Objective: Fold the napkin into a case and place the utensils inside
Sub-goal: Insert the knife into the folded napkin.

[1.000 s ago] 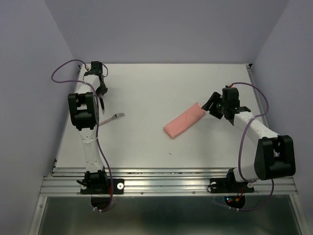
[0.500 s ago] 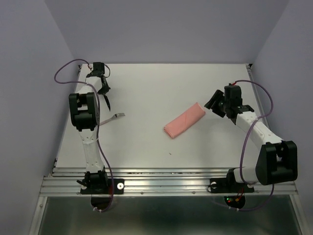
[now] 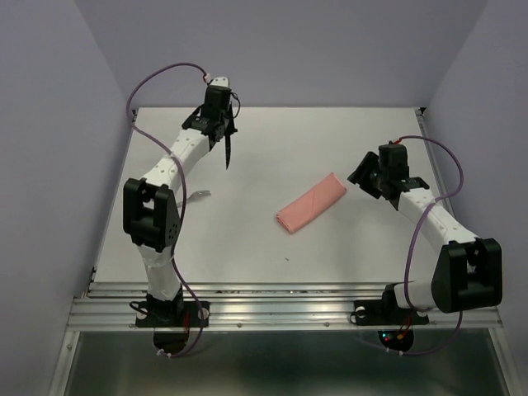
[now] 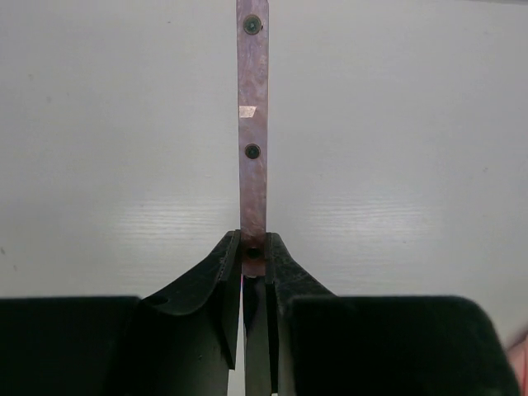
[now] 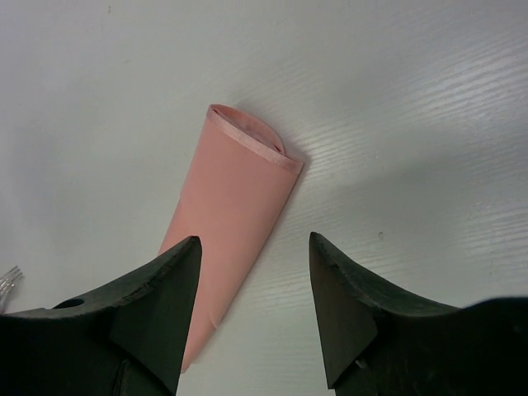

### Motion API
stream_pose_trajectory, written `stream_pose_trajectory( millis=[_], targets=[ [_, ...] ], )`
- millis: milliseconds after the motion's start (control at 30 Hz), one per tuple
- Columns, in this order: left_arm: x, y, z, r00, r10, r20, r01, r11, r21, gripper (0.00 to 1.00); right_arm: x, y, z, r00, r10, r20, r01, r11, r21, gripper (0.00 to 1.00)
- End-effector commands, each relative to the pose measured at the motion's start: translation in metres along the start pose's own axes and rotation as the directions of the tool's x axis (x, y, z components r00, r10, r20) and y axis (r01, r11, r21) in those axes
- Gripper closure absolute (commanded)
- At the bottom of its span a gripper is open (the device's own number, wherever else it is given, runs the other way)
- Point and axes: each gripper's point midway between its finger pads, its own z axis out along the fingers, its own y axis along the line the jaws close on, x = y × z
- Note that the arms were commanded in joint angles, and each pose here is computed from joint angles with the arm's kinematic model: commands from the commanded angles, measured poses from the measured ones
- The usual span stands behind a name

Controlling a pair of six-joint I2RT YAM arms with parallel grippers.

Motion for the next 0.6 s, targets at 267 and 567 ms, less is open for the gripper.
stream_pose_trajectory(
  millis=[267, 567],
  targets=[
    [0.105, -0.095, -0.058, 0.945, 0.297, -0.138, -0.244, 0.92, 0.306, 1.0, -0.001, -0.007, -0.003, 0.998, -0.049, 0.03, 0.048, 0.999, 0.019, 0.39],
    [0.168, -0.16, -0.104, 0.85, 0.517, -0.097, -0.394, 0.747, 0.536, 1.0, 0.008, -0.006, 0.022, 0.998, -0.061, -0.026, 0.061, 0.998, 0.018, 0.39]
  ],
)
